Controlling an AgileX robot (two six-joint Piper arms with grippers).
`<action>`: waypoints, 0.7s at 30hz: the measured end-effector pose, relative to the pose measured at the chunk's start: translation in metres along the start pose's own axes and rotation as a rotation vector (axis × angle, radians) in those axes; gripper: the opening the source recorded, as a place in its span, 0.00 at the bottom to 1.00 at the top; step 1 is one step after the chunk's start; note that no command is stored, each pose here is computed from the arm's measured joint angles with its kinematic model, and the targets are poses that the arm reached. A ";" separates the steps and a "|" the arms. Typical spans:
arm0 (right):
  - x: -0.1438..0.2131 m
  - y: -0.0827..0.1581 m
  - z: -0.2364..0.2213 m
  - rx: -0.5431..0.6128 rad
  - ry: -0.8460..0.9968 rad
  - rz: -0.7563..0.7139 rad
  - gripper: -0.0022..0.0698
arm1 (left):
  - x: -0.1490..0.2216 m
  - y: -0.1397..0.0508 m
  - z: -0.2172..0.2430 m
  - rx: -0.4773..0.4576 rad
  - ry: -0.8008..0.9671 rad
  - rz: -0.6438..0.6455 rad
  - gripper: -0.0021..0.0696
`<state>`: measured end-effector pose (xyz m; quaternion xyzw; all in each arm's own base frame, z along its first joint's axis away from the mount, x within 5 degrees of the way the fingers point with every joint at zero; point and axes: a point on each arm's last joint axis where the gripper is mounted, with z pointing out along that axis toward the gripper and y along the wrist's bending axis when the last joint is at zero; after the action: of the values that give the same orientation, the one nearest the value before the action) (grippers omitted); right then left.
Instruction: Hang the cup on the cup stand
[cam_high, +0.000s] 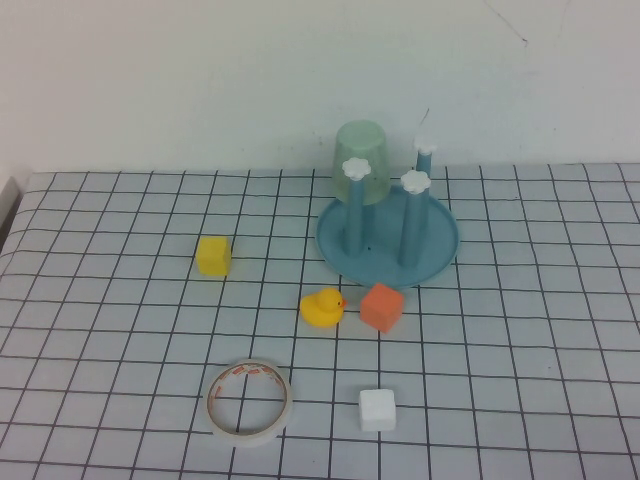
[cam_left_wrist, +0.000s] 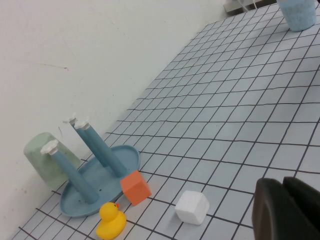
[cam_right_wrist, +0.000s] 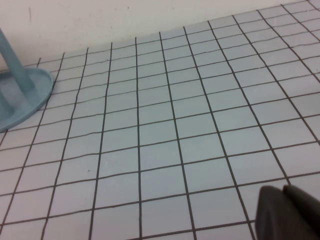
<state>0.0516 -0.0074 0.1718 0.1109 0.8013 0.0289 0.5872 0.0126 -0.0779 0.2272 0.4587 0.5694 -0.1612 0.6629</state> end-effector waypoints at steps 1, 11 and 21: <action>0.000 0.000 0.000 0.000 0.000 -0.002 0.03 | 0.000 0.000 0.000 0.000 0.000 0.000 0.03; 0.000 0.000 0.000 0.001 0.002 -0.006 0.03 | 0.000 0.000 0.000 0.000 0.000 0.000 0.03; 0.000 0.000 0.000 0.001 0.002 -0.006 0.03 | -0.004 0.015 -0.001 -0.171 -0.063 -0.063 0.03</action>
<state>0.0515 -0.0074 0.1717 0.1088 0.8021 0.0270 0.5866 0.0221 -0.0700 0.2372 0.3769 0.5740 -0.1471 0.7119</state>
